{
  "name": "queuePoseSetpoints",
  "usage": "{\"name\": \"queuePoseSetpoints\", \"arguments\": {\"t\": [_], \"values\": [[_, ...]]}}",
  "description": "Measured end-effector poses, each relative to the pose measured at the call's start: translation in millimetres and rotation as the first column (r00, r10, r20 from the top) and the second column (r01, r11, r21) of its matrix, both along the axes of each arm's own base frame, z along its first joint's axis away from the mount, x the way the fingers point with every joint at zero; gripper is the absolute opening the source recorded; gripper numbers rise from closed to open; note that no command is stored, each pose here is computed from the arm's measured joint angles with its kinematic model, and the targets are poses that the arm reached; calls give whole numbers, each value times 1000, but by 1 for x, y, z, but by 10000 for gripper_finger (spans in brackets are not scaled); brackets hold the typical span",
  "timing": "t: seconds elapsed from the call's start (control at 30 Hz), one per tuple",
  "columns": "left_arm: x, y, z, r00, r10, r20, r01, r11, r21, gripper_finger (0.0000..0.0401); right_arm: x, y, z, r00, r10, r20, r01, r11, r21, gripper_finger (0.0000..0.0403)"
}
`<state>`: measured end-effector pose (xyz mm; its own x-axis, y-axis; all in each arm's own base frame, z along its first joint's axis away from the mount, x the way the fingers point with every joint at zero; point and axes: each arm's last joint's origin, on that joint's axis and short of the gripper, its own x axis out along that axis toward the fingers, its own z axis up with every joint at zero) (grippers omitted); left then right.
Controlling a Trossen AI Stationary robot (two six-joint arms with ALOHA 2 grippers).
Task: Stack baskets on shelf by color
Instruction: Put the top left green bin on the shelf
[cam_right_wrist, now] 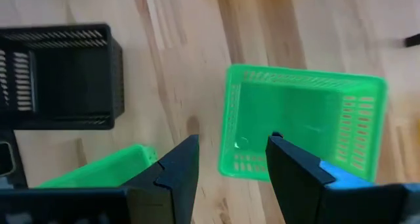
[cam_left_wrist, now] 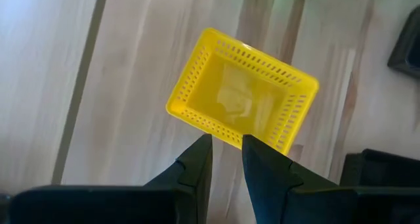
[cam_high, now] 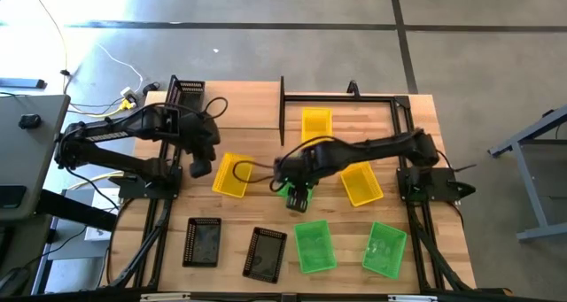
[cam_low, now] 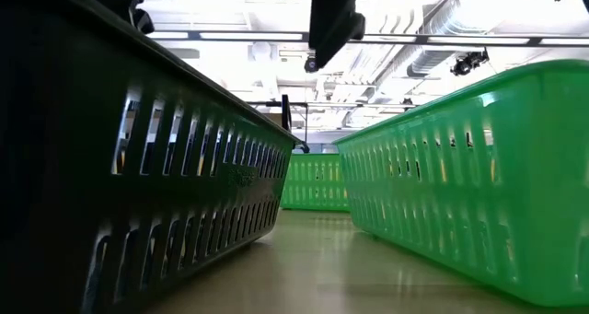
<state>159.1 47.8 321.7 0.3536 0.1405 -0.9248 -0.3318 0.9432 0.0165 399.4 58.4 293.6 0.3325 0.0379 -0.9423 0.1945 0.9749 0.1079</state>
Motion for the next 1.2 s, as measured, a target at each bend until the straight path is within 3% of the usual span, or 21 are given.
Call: {"name": "queuePoseSetpoints", "arguments": {"t": [0.53, 0.9, 1.03, 1.2], "values": [[0, 0, 0, 999, -25, -24, 26, 998, 65, 74, 30, 15, -79, 985, 16, -171, -24, 999, -46, 161], [0, 0, 0, 999, -32, -26, 34, 997, 67, 74, 36, 15, -111, 967, -4, -256, -18, 996, -85, 158], [0, 0, 0, 999, -32, -26, 34, 997, 67, 74, 36, 15, -117, 959, -4, -284, -21, 996, -84, 132], [0, 0, 0, 999, -32, -26, 34, 997, 67, 74, 35, 15, -116, 958, -21, -287, -3, 997, -83, 51]]}}
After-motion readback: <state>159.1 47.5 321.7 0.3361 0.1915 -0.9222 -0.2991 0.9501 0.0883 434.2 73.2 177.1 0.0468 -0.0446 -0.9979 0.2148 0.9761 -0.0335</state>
